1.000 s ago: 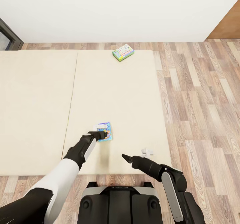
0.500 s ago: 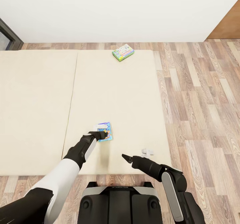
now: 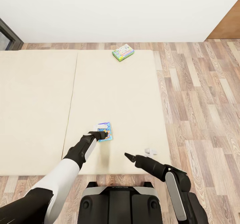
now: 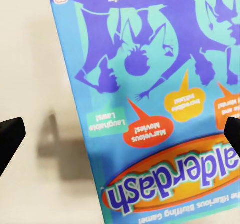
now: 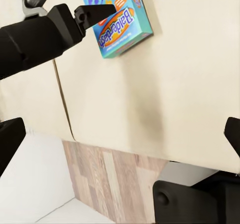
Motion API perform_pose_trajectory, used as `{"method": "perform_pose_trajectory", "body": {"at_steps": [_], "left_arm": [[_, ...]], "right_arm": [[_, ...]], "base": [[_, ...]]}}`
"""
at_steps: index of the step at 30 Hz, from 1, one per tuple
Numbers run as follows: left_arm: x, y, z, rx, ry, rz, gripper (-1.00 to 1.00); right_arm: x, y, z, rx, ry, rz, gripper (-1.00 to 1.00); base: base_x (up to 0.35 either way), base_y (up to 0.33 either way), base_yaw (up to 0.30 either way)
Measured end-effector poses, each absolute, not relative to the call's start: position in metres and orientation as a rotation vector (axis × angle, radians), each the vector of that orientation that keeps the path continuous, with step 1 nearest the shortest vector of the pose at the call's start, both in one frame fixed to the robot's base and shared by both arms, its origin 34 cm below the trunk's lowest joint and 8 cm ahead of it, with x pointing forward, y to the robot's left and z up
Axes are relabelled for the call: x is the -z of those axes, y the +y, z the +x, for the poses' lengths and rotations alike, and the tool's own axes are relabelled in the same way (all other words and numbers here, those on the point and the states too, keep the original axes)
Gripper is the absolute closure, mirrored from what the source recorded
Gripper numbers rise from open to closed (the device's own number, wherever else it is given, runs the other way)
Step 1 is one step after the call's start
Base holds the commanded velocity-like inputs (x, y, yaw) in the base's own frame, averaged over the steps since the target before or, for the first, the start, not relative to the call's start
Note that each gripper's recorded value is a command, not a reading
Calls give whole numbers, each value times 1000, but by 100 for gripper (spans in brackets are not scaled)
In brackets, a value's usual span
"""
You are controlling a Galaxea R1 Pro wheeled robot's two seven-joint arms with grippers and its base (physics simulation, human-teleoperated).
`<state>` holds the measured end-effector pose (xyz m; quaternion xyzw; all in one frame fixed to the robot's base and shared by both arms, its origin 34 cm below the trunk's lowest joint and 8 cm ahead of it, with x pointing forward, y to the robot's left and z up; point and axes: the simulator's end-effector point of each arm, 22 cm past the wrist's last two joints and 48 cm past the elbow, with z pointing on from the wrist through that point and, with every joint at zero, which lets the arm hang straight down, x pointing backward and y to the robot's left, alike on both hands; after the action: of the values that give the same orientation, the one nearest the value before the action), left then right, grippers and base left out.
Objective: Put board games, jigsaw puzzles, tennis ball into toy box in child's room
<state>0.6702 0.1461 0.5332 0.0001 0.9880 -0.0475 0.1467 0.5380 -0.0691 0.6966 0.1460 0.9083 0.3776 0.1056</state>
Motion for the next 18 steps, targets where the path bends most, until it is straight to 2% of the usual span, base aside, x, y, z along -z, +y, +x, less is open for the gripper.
{"method": "perform_pose_trajectory", "body": {"at_steps": [10,18], "left_arm": [[-533,146,670,136,2844,1,-100],[-533,145,670,136,2843,3,-100]], "right_arm": [[-726,-107,554,-1293,2487,462,-100],[-734,-121,558,-1318,2435,484,-100]], "base": [[0,0,0],[0,0,0]]}}
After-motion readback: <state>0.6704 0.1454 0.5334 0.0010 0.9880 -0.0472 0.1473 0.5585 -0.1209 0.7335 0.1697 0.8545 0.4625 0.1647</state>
